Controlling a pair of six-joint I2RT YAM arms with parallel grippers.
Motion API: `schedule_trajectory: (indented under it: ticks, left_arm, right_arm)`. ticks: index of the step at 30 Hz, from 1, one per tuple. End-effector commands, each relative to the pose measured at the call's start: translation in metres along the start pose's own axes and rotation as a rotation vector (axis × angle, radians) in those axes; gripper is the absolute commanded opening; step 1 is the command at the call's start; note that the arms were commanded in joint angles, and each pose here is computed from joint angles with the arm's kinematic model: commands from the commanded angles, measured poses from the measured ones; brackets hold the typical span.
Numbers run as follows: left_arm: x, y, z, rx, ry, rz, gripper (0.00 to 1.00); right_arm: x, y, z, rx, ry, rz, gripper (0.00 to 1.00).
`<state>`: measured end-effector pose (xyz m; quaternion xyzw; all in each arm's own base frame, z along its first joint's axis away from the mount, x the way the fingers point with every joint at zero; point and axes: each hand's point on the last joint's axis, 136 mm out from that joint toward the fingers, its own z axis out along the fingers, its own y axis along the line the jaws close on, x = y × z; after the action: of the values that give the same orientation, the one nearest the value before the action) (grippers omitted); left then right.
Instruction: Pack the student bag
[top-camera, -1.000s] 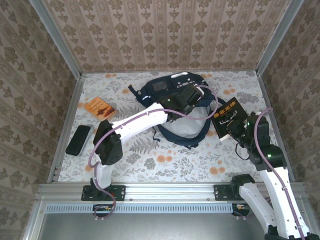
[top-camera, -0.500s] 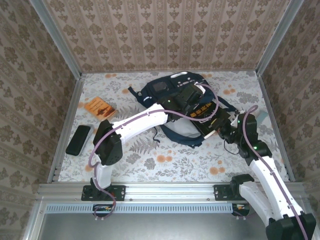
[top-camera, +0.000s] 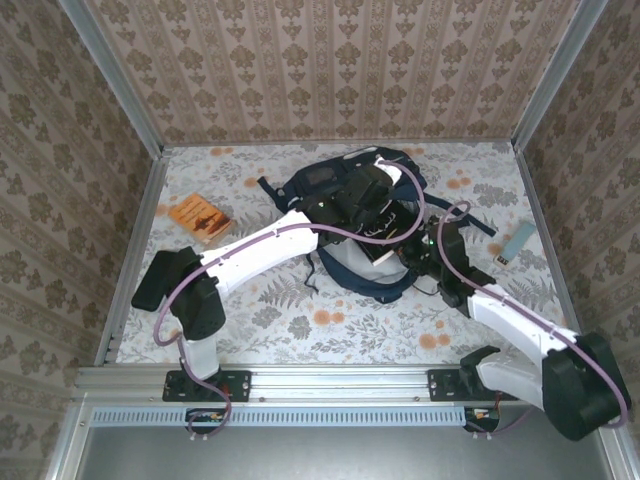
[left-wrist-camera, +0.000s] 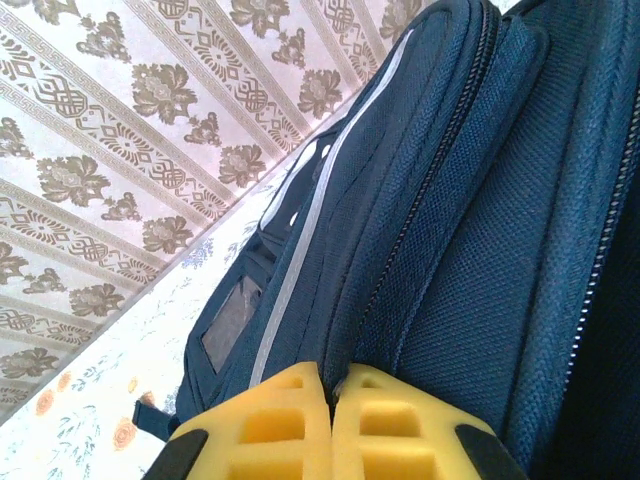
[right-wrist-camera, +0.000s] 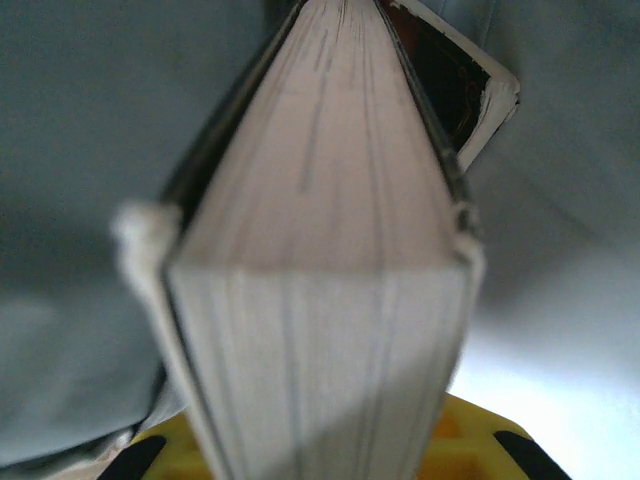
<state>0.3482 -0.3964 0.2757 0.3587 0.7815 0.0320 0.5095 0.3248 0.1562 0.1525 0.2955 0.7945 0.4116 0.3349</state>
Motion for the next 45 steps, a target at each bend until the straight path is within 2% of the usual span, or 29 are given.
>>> schedule_trajectory:
  ticks: [1,8,11,21,29,32,36,38,41,45]
  left_arm:
    - [-0.059,0.040,-0.042,-0.039,-0.205,-0.201,0.03]
    - [-0.054,0.037,-0.043,0.048,-0.178,-0.266,0.03]
    - [-0.048,0.040,-0.041,0.064,-0.163,-0.298,0.03]
    - [-0.034,0.051,-0.035,0.127,-0.125,-0.381,0.02]
    - [-0.026,0.051,-0.030,0.154,-0.101,-0.391,0.01]
    - [-0.021,0.052,-0.027,0.154,-0.090,-0.398,0.01]
    - [-0.015,0.050,-0.020,0.169,-0.073,-0.406,0.01]
    - [-0.012,0.048,-0.016,0.173,-0.063,-0.403,0.01]
    - [-0.007,0.047,-0.009,0.176,-0.046,-0.405,0.01]
    - [-0.003,0.044,-0.001,0.195,-0.028,-0.414,0.02]
  right_arm:
    - [-0.032,0.060,0.006,-0.162,-0.167,-0.008,0.17]
    - [-0.029,0.054,0.043,-0.074,-0.214,0.014,0.18]
    - [-0.029,0.040,0.063,-0.020,-0.227,0.033,0.18]
    - [-0.028,0.035,0.110,-0.006,-0.220,0.045,0.21]
    - [-0.021,0.025,0.138,0.031,-0.151,0.045,0.31]
    - [-0.014,0.023,0.131,0.043,-0.114,0.039,0.39]
    - [-0.007,0.005,0.108,0.110,-0.095,0.043,0.70]
    - [-0.002,-0.004,0.095,0.144,-0.076,0.040,0.79]
    - [0.004,-0.014,0.072,0.181,-0.053,0.022,0.84]
    - [0.008,-0.025,0.035,0.239,-0.037,-0.021,0.84]
